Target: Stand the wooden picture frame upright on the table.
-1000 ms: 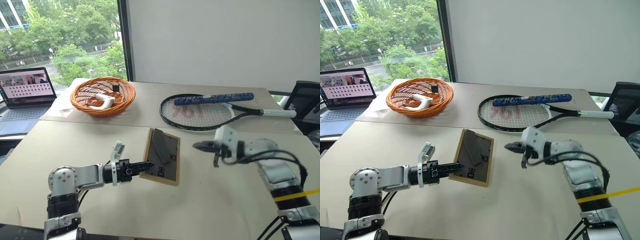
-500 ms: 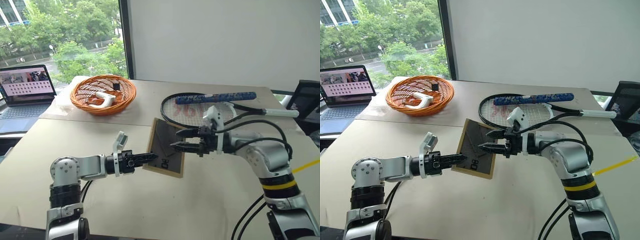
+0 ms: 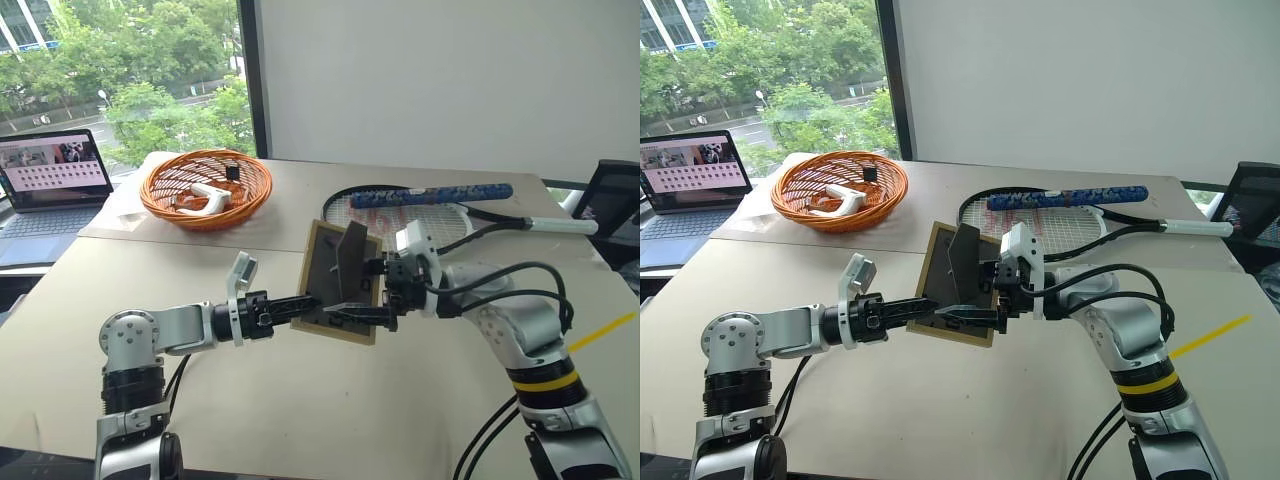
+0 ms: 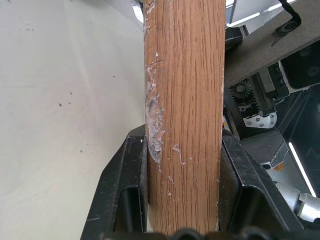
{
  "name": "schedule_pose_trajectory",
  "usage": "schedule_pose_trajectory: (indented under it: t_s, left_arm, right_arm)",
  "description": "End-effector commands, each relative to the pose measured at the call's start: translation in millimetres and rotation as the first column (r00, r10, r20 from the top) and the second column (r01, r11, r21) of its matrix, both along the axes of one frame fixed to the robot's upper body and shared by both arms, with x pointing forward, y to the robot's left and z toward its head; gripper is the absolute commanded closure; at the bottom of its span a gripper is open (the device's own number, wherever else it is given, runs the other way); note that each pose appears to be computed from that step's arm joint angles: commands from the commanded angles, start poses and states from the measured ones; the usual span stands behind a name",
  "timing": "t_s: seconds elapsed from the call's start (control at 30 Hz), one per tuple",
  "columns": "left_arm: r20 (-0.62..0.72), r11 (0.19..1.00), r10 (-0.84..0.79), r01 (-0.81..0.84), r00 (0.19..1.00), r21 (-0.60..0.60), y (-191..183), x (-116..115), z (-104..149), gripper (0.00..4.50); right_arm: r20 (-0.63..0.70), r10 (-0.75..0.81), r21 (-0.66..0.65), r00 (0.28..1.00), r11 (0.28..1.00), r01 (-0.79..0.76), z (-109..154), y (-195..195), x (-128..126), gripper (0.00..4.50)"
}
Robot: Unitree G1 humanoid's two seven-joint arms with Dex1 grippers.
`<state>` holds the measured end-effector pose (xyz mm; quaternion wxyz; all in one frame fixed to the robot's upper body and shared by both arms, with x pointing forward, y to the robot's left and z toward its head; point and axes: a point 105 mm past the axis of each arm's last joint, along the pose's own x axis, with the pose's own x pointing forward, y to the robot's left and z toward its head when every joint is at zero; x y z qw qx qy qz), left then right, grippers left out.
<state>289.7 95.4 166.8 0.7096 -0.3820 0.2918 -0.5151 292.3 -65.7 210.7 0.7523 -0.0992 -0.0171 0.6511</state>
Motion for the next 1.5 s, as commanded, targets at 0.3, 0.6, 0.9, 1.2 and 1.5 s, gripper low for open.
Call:
schedule_pose_trajectory:
  t_s: [0.3,0.6,0.9,1.2,1.5]
  left_arm:
    - [-0.075,0.987,0.006,-0.018,0.997,-0.157,24.1,1.8,12.0,3.30]
    - [-0.166,0.961,-0.103,0.055,0.981,-0.273,28.2,0.1,18.8,3.30]
    - [-0.197,0.956,-0.160,0.102,0.967,-0.273,21.6,-3.4,15.7,3.30]
    - [-0.151,0.976,-0.154,0.126,0.976,-0.178,13.0,-12.8,5.8,3.30]
    - [0.116,0.998,0.036,-0.029,0.993,-0.064,38.3,-9.2,15.7,0.62]
  right_arm:
    - [0.208,-0.254,-0.119,0.945,0.952,0.282,8.5,-80.4,28.0,0.08]
    - [0.753,-0.026,-0.309,0.658,0.869,0.387,-20.5,-68.7,41.7,0.08]
    - [0.980,-0.084,0.012,0.182,0.931,0.364,13.7,-27.3,39.6,0.08]
    - [0.983,-0.072,0.016,0.170,0.951,0.310,12.2,-15.5,40.0,1.35]
    - [0.969,-0.115,0.035,0.218,0.939,0.342,12.6,-28.3,47.6,3.18]
